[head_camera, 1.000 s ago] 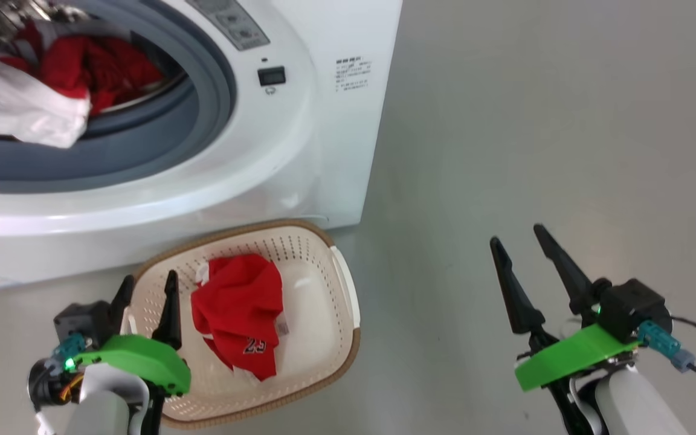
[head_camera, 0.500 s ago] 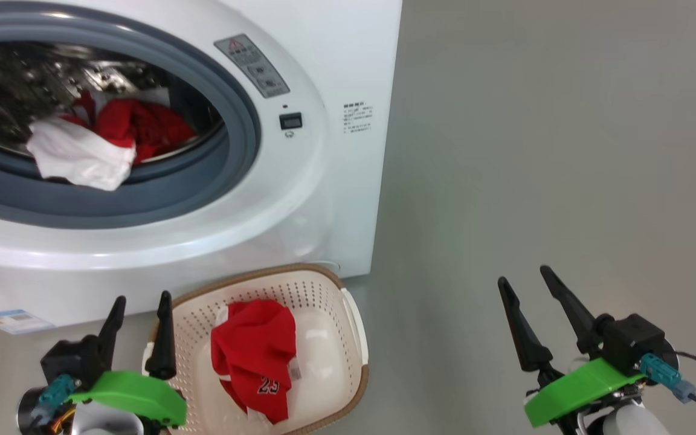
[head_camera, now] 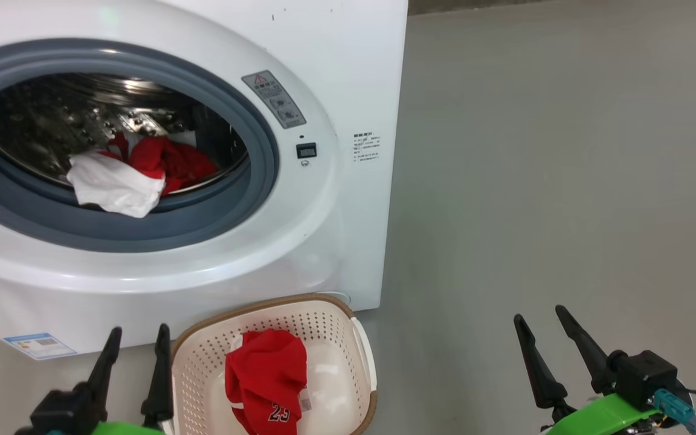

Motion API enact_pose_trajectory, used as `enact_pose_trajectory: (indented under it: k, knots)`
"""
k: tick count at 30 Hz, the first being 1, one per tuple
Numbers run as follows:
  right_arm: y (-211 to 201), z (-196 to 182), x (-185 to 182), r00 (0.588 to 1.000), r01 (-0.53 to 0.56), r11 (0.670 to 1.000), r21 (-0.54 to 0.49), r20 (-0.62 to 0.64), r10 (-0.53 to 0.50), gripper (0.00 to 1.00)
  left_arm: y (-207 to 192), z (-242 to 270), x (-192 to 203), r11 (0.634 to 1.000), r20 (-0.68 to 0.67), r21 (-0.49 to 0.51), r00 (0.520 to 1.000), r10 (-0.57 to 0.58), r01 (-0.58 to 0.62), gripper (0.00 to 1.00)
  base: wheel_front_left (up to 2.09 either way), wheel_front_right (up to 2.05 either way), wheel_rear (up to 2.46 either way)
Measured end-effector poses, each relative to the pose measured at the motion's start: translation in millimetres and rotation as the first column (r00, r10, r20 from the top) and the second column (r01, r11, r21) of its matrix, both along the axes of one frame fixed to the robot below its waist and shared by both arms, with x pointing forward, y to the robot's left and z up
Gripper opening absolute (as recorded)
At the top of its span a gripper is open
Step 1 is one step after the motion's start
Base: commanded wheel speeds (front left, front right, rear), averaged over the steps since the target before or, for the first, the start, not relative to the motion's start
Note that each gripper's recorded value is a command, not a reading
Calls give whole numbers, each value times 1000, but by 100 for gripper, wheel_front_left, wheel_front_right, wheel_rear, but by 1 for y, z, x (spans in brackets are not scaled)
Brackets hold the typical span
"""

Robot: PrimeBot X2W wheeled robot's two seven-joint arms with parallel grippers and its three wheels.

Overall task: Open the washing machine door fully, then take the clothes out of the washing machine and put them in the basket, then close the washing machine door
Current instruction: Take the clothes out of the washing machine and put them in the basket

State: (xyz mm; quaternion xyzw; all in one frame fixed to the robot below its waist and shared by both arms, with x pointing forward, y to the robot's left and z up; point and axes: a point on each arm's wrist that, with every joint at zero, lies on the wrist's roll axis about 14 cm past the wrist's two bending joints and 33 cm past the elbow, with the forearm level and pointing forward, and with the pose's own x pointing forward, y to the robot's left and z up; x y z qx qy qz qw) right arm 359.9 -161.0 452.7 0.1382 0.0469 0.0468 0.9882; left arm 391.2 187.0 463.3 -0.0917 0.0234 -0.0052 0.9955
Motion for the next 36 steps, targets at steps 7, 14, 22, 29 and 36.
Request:
enact_pose_trajectory:
  k: [7,14,22,29,36]
  knots:
    - [-1,3,-5,1000,3,1000,1,8,-3,100,13,7,-17,999,22,19,999,33,-33,100,0,0,0]
    - [-7,2,-5,1000,21,1000,0,8,-21,100,16,7,-24,999,25,10,999,45,-46,100,0,0,0]
    - [-5,-3,-6,1000,18,1000,1,-10,-18,100,17,5,-24,999,16,7,998,54,-54,100,0,0,0]
    - [-6,-6,-6,1000,19,1000,1,-18,-19,100,17,2,-23,999,7,8,999,54,-54,100,0,0,0]
    - [-4,-11,-4,999,17,1000,5,-35,-17,100,11,-4,-15,999,-11,24,999,36,-36,100,0,0,0]
